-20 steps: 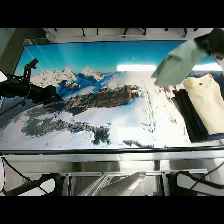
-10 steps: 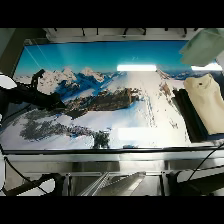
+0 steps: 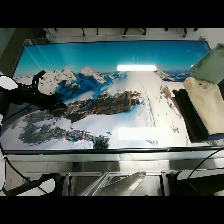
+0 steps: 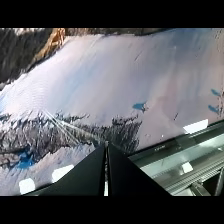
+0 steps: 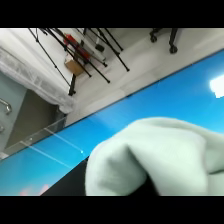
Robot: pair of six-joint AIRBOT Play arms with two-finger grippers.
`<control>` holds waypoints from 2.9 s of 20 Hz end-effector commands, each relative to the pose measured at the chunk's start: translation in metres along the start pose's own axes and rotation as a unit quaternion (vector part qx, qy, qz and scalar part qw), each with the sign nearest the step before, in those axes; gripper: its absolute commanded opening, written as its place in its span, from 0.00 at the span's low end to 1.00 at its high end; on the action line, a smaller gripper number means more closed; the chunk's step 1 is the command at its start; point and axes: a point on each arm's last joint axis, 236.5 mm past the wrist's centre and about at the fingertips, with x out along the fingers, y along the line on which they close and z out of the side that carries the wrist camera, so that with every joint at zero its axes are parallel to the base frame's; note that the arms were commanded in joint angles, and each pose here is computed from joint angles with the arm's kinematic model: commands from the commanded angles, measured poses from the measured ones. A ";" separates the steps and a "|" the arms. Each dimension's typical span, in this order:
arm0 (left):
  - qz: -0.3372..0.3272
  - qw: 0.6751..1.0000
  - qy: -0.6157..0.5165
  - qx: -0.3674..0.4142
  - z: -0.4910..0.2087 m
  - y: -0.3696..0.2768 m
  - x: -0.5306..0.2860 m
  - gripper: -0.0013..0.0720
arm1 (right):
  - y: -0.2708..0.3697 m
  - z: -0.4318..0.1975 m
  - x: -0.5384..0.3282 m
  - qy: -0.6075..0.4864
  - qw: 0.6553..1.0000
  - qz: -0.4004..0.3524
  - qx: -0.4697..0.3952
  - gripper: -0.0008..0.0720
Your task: Fold the shirts.
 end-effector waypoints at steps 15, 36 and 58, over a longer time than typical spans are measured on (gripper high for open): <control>0.012 0.997 -0.066 0.026 0.031 0.005 -0.002 0.03 | -0.115 -0.205 -0.155 0.263 0.860 -0.378 0.218 0.05; 0.011 0.997 -0.054 0.046 0.024 0.003 -0.003 0.03 | 0.093 -0.194 -0.118 0.195 0.945 -0.216 0.150 0.76; 0.007 0.991 -0.068 0.111 -0.046 -0.047 -0.011 0.03 | 0.285 -0.498 0.055 0.496 0.858 0.028 -0.130 0.04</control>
